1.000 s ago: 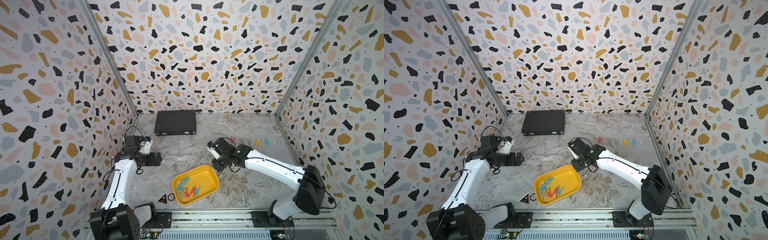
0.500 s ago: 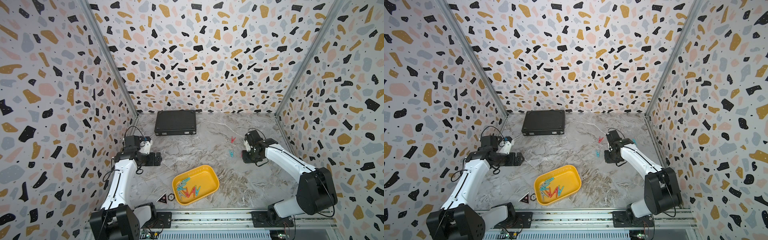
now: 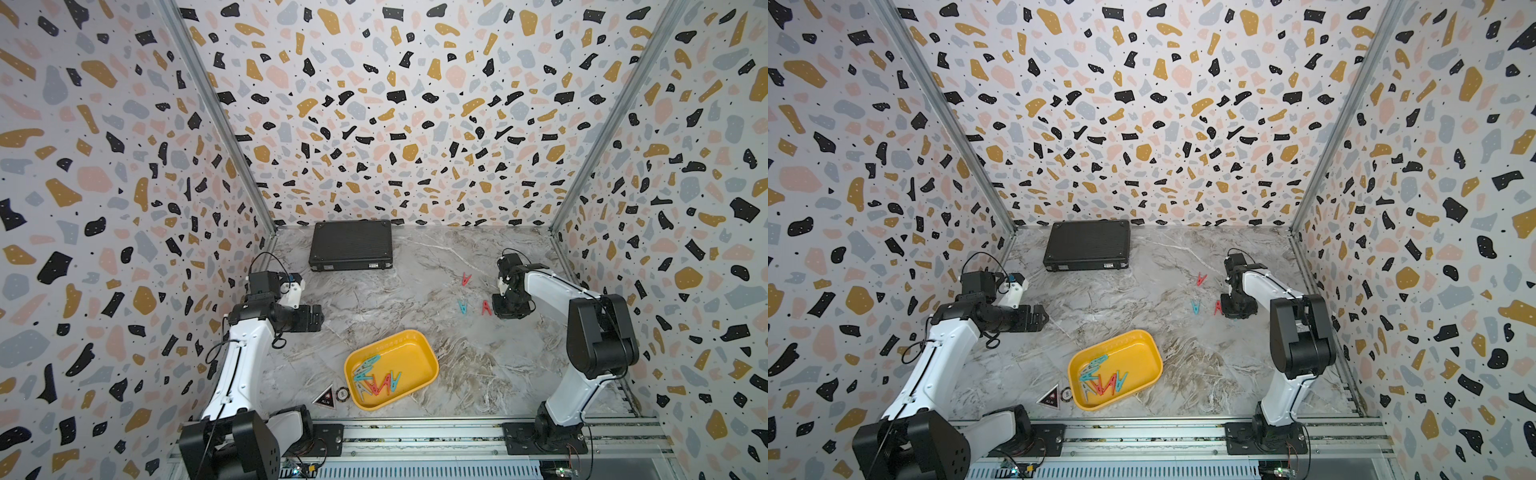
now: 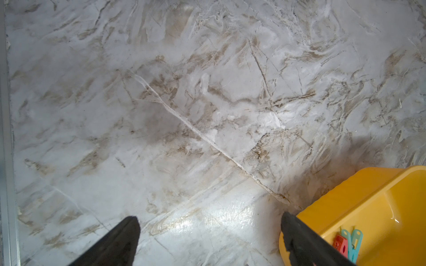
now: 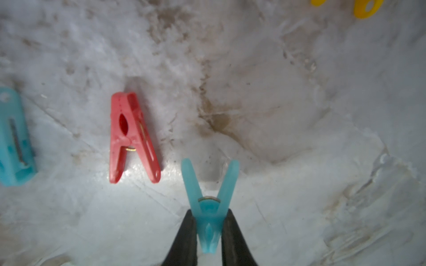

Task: Take the clothespins out of the storage box
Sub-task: Place the clothespin at the center of the board.

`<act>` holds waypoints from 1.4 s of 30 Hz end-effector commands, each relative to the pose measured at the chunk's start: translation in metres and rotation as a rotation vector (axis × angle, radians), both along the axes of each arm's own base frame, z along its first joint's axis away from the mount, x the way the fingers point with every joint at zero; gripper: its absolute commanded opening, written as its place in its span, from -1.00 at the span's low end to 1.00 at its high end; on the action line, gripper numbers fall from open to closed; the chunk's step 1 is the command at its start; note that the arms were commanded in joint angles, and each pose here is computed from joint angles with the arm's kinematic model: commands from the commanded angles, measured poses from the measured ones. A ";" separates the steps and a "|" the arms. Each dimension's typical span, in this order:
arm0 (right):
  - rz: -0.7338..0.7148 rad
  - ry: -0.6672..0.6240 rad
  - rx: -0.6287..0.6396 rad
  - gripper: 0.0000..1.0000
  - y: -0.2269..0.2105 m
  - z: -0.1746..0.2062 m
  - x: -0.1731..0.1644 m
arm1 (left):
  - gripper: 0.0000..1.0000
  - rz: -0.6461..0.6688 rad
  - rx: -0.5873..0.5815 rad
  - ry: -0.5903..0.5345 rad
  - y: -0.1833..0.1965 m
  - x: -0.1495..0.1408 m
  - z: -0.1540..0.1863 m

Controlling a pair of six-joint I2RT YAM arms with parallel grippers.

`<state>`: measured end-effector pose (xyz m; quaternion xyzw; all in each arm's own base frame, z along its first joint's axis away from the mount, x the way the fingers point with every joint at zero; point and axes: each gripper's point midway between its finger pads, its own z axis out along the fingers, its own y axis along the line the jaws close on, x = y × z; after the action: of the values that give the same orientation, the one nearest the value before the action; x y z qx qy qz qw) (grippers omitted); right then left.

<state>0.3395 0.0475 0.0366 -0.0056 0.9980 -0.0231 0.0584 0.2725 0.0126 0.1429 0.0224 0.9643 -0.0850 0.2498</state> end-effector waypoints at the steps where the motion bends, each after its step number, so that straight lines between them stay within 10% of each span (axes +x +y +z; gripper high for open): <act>1: 0.015 -0.005 -0.014 -0.85 -0.002 0.001 0.010 | 1.00 -0.004 0.005 -0.029 0.001 0.000 0.007; 16: 0.014 0.019 -0.015 -0.48 -0.001 -0.010 0.023 | 1.00 -0.005 0.002 -0.026 0.000 0.000 0.007; 31: 0.030 -0.157 0.137 -0.17 0.019 0.089 0.003 | 1.00 -0.006 -0.002 -0.021 0.000 0.000 0.006; 42: 0.527 -0.271 0.429 -0.13 0.162 0.166 -0.093 | 1.00 -0.002 -0.001 -0.001 0.002 0.002 0.002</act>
<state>0.2809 0.1840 0.2098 -0.1944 0.9369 0.1731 0.2335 0.2726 0.0131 0.1407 0.0209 0.9653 -0.0860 0.2456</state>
